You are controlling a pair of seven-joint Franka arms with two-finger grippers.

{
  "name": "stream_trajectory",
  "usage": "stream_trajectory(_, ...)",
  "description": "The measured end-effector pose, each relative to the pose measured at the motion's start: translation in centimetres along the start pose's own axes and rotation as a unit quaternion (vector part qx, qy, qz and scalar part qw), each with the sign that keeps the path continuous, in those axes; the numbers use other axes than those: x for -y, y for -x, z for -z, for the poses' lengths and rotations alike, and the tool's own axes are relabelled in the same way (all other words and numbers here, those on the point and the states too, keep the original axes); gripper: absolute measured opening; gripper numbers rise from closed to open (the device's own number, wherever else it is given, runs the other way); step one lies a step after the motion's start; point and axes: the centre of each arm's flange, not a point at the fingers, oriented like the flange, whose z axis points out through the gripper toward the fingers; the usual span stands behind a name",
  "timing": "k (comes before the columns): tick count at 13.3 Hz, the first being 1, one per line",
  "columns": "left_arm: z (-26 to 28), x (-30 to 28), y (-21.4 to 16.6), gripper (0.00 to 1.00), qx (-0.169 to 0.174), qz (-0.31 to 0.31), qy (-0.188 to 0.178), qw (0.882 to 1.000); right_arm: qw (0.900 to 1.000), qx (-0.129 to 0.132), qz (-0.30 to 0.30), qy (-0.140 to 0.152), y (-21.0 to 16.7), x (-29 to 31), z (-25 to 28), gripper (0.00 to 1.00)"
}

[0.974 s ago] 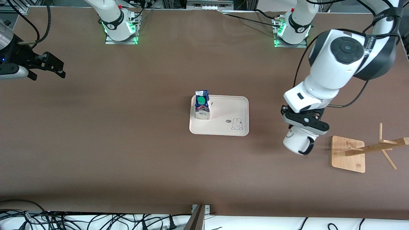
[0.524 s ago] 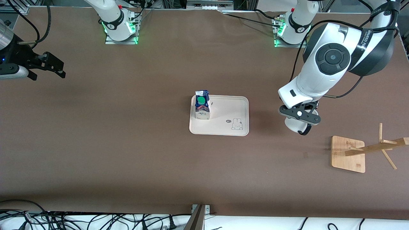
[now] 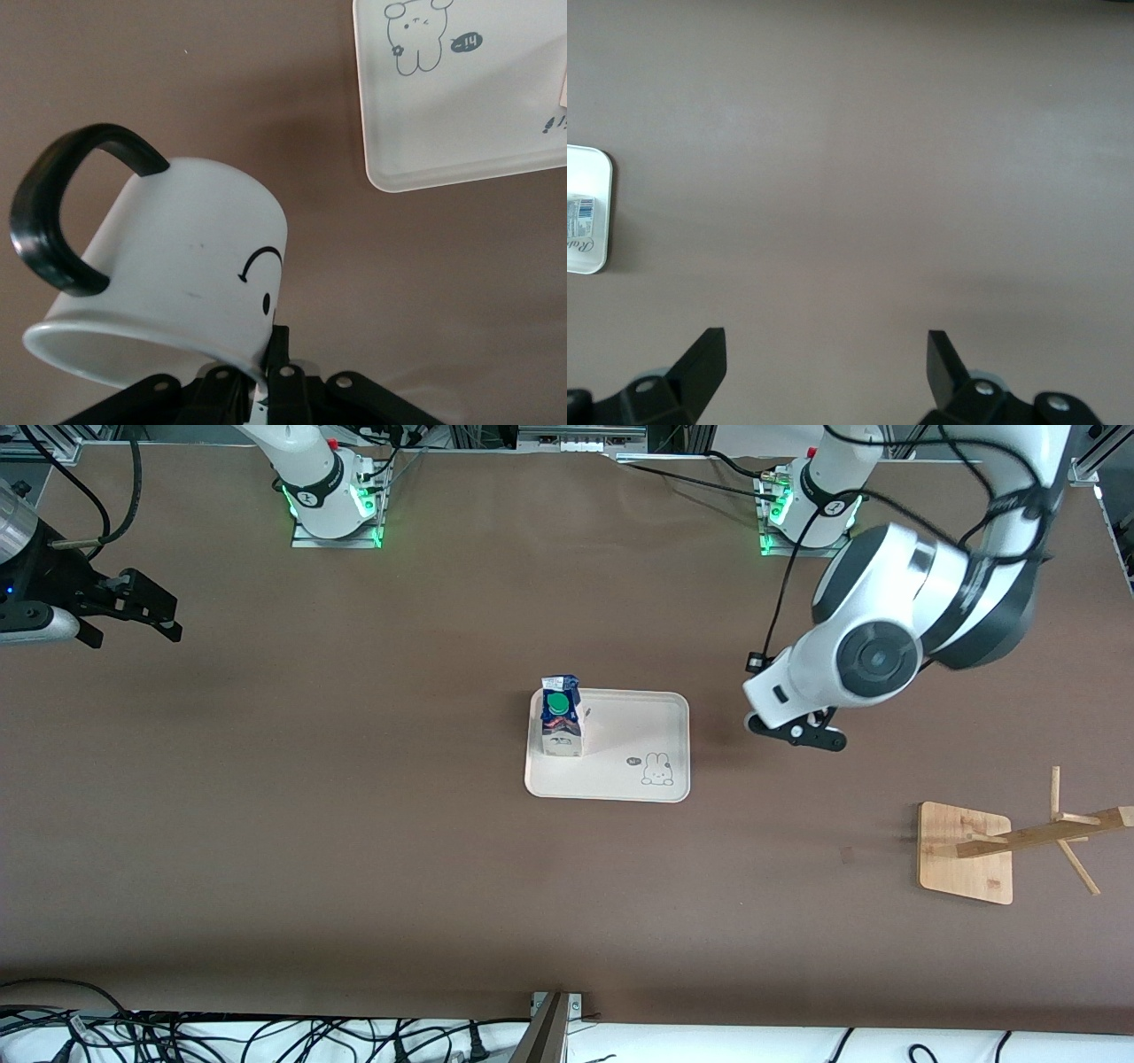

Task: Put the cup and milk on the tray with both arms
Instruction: 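Carry the mug over the tray beside the milk carton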

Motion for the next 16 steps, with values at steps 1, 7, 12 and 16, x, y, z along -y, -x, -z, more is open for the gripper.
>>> stream_trajectory(1, -1.4, -1.0, -0.6, 0.09, 0.013, 0.004, -0.002, 1.000, 1.000, 0.000, 0.000, 0.000, 0.0, 0.0, 0.0, 1.00)
stream_trajectory(7, -8.8, -8.4, -4.9, 0.09, 0.066, 0.009, -0.012, 0.998, 1.000, 0.000, 0.000, 0.000, 0.0, 0.0, 0.0, 1.00)
stream_trajectory(12, -10.0, -14.4, -8.0, 0.09, 0.054, -0.019, -0.001, 0.998, 1.000, 0.000, 0.000, 0.000, 0.0, 0.0, 0.0, 1.00)
stream_trajectory(16, -11.2, -14.8, -10.0, 0.09, 0.055, 0.006, 0.026, 0.998, 1.000, 0.000, 0.000, 0.000, 0.0, 0.0, 0.0, 1.00)
